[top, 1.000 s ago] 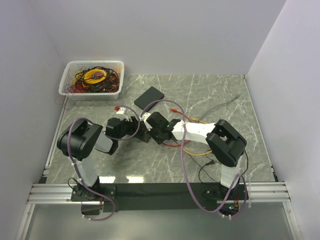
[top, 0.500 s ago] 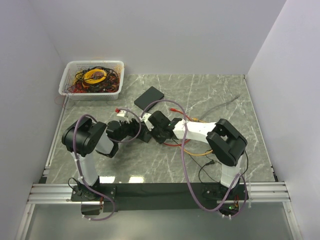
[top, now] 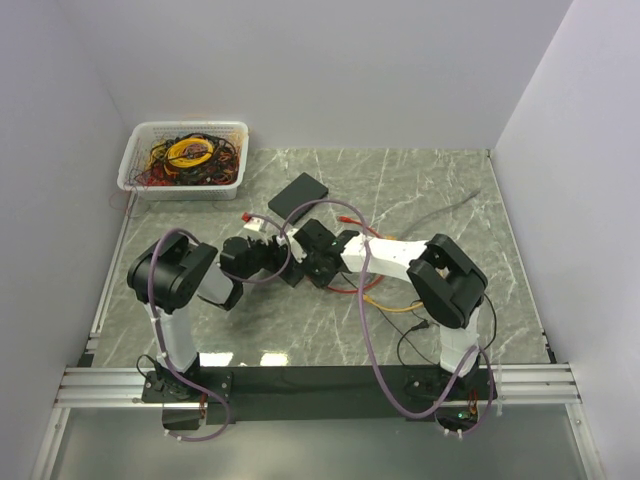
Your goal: Insert the plug into the switch port
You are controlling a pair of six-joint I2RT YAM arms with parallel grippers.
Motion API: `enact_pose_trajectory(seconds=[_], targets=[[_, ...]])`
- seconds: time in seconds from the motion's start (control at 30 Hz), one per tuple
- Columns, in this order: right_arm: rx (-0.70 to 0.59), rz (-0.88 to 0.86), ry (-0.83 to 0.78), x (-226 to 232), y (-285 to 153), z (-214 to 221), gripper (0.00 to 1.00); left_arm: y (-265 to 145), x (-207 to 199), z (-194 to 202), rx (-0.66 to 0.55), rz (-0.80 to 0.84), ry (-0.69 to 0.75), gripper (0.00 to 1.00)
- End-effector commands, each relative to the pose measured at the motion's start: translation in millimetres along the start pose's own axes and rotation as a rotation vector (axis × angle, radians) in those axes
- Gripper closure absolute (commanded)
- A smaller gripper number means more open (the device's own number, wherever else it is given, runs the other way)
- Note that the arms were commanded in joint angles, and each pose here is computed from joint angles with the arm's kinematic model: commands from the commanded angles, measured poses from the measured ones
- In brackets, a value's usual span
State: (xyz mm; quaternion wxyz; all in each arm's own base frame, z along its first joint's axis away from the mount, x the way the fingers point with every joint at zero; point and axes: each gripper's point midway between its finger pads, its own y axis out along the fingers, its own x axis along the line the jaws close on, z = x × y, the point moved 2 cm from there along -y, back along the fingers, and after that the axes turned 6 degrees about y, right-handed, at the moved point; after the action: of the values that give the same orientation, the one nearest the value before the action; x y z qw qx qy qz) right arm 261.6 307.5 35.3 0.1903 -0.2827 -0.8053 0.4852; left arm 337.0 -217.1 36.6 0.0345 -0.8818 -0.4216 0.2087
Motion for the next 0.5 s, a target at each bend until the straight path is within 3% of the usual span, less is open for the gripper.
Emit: enact_pose_trajectory(seconds=[0.0,0.27,0.47], targets=[[-0.516,0.051,0.024,-8,-25,-141,1.0,-32,-64,90,0.39,0.255,-0.168,0.37],[-0.569,0.12,0.135,-18,-52,-129,1.0,-27,-50,95,0.41,0.189,-0.207,0.4],[-0.541,0.194,0.244,-30,-57,-105,1.0,-30,-40,96,0.402,0.142,-0.239,0.4]])
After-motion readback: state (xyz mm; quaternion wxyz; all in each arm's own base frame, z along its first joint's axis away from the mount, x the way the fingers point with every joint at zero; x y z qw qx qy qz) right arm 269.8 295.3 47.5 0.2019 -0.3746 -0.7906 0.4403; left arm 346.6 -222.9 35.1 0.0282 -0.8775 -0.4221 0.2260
